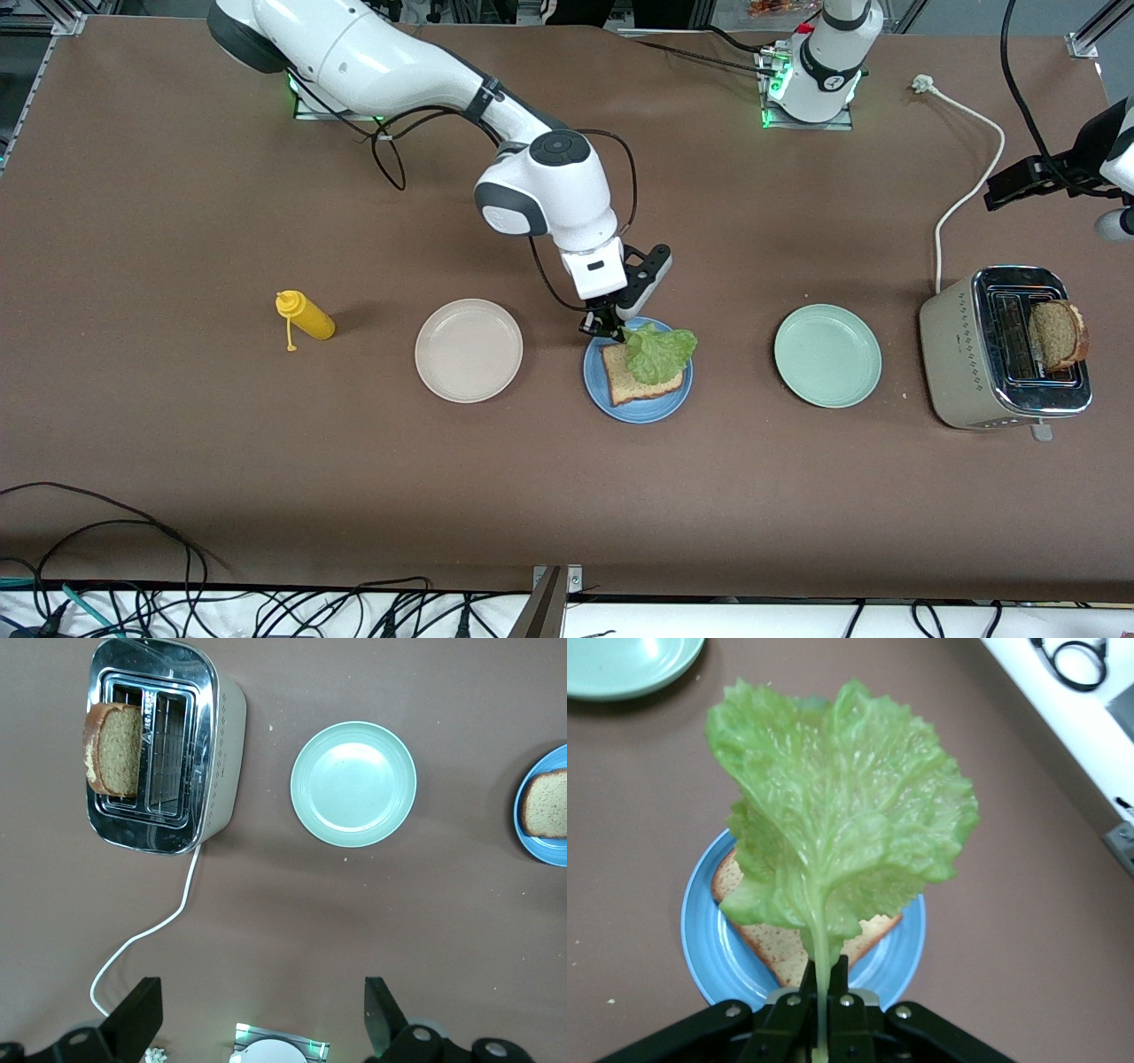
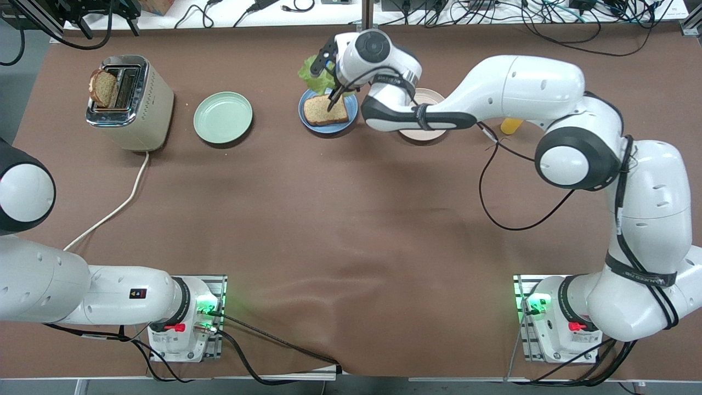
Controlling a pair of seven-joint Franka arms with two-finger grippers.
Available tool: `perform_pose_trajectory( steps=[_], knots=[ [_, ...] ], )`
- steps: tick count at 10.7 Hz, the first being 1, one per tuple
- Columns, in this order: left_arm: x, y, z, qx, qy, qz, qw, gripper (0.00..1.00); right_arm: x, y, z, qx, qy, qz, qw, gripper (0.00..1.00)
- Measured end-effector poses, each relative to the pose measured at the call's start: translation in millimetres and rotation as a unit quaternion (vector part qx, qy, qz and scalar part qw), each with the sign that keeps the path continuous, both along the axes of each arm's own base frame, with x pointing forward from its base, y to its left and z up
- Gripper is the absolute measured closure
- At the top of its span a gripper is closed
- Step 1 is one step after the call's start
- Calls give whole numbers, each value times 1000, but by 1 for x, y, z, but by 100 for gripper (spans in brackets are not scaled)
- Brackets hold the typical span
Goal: Make sandwich in blue plate with both arms
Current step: 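Carry the lettuce leaf with the right gripper over the bread, then lower the lettuce onto the bread and open the right gripper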
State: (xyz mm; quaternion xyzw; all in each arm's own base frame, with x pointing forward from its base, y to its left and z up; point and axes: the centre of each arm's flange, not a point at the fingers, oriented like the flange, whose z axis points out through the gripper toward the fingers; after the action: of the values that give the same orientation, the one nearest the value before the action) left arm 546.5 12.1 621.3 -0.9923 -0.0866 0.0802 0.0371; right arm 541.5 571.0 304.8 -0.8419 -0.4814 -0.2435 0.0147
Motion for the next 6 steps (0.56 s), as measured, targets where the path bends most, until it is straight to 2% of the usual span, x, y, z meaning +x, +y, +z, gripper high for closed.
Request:
perform_pose_trajectory(
  steps=[4,5,6],
  knots=[
    [1,1,-1,0,1,2,1000,0,-18,13,-56,-11,19,10,1000,95],
    [0,5,-1,0,1,6,1000,0,-19,13,-66,-12,21,11,1000,95],
    [0,8,-1,0,1,9,1000,0,-17,12,-71,-11,11,15,1000,95]
  ],
)
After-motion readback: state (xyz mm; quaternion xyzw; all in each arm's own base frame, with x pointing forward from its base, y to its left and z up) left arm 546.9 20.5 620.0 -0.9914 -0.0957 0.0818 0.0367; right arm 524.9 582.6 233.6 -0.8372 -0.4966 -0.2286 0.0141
